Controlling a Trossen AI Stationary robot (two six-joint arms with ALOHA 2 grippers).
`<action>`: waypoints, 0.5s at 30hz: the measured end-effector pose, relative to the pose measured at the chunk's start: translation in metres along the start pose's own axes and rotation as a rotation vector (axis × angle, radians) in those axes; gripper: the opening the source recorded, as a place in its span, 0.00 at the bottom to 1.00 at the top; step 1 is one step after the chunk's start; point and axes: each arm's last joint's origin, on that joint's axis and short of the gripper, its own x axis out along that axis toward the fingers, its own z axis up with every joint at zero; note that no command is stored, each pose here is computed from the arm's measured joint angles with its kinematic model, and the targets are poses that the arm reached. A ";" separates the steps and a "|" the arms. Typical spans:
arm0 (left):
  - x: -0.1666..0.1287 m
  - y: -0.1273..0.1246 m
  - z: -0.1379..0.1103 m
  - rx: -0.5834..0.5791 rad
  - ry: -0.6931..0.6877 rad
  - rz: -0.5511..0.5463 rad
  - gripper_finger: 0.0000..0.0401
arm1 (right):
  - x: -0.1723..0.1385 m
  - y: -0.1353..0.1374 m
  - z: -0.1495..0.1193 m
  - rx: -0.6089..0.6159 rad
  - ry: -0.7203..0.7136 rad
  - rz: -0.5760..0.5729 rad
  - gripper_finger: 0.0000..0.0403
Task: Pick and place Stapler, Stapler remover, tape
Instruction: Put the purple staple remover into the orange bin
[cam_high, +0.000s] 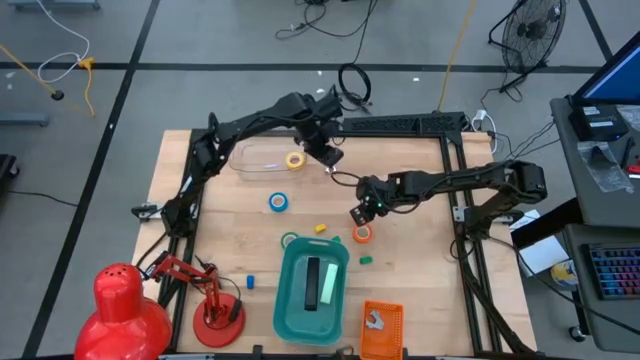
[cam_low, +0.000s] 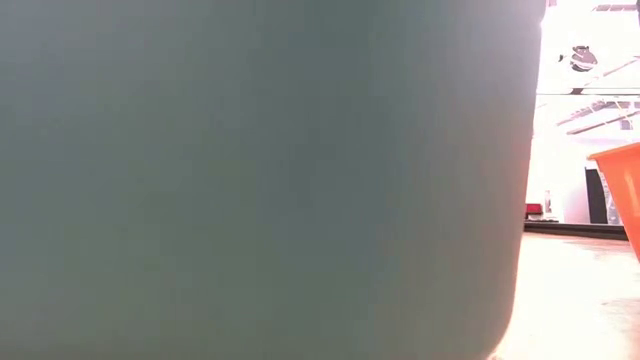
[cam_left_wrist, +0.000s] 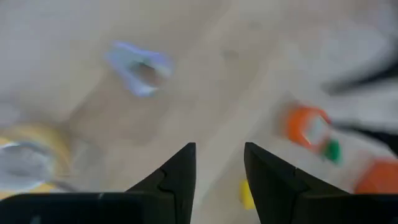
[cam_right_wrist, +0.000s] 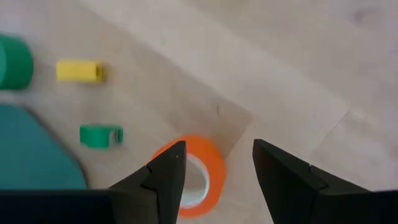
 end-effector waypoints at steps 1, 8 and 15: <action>-0.004 -0.007 -0.006 0.038 0.022 -0.030 0.34 | 0.000 -0.001 0.003 0.009 -0.015 0.004 0.44; -0.081 -0.053 -0.051 0.266 -0.120 -0.035 0.34 | -0.002 -0.015 0.039 0.084 -0.148 0.079 0.44; -0.165 -0.078 -0.104 0.273 -0.411 0.019 0.34 | -0.006 -0.045 0.077 0.144 -0.250 0.113 0.43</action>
